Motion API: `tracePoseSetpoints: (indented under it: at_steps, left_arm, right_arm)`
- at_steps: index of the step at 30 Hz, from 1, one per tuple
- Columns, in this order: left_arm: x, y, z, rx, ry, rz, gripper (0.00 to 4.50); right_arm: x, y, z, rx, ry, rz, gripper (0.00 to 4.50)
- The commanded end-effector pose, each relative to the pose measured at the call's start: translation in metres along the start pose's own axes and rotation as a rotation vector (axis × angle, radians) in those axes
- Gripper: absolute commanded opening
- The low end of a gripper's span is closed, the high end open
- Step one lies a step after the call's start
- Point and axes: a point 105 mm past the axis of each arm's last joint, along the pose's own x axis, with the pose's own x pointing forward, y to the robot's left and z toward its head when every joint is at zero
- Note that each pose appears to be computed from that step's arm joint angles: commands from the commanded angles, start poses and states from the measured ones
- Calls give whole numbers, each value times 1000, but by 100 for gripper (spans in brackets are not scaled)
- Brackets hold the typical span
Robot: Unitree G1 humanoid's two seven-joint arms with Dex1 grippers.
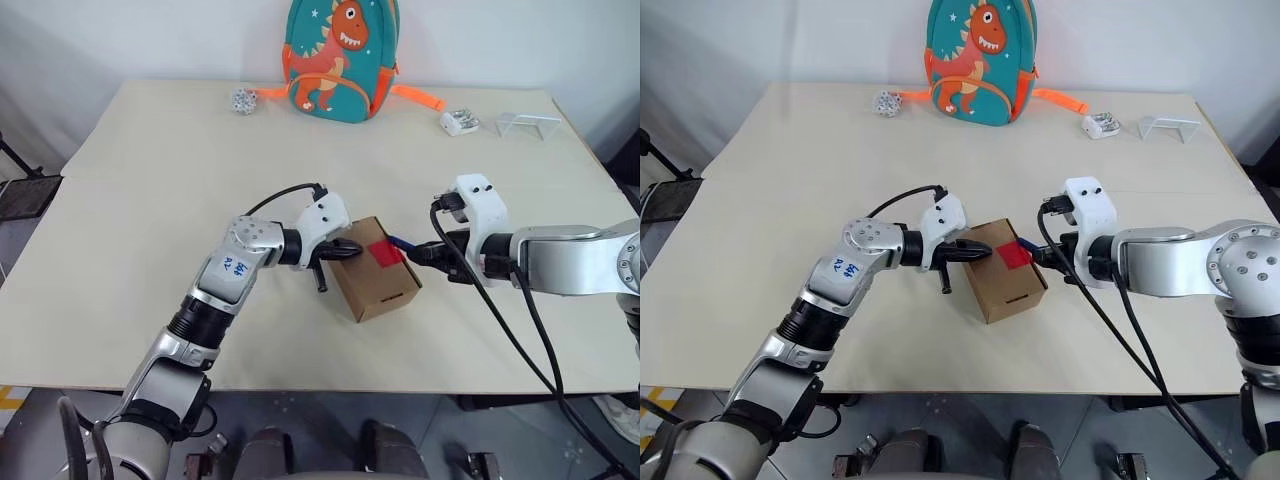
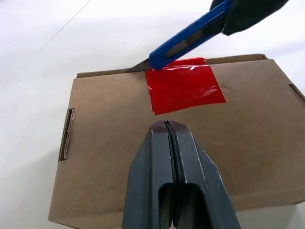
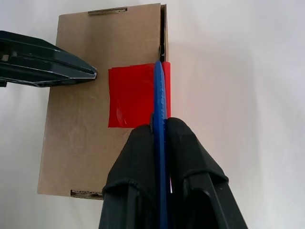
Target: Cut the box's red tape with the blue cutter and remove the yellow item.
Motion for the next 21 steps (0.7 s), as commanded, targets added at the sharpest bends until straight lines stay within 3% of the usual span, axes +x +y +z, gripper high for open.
tracePoseSetpoints:
  at_steps: [1, 10, 21]
  left_arm:
    - [8, -7, -18, -37, 73, -17, 0]
    - [13, -17, -21, -17, 96, -60, 0]
    - [19, -20, -22, -16, 106, -70, 0]
  right_arm:
    - [0, 11, -12, -26, 39, 45, 11]
    - [7, 9, -11, 72, -24, -1, 11]
    - [9, 14, -32, 126, -21, -2, 11]
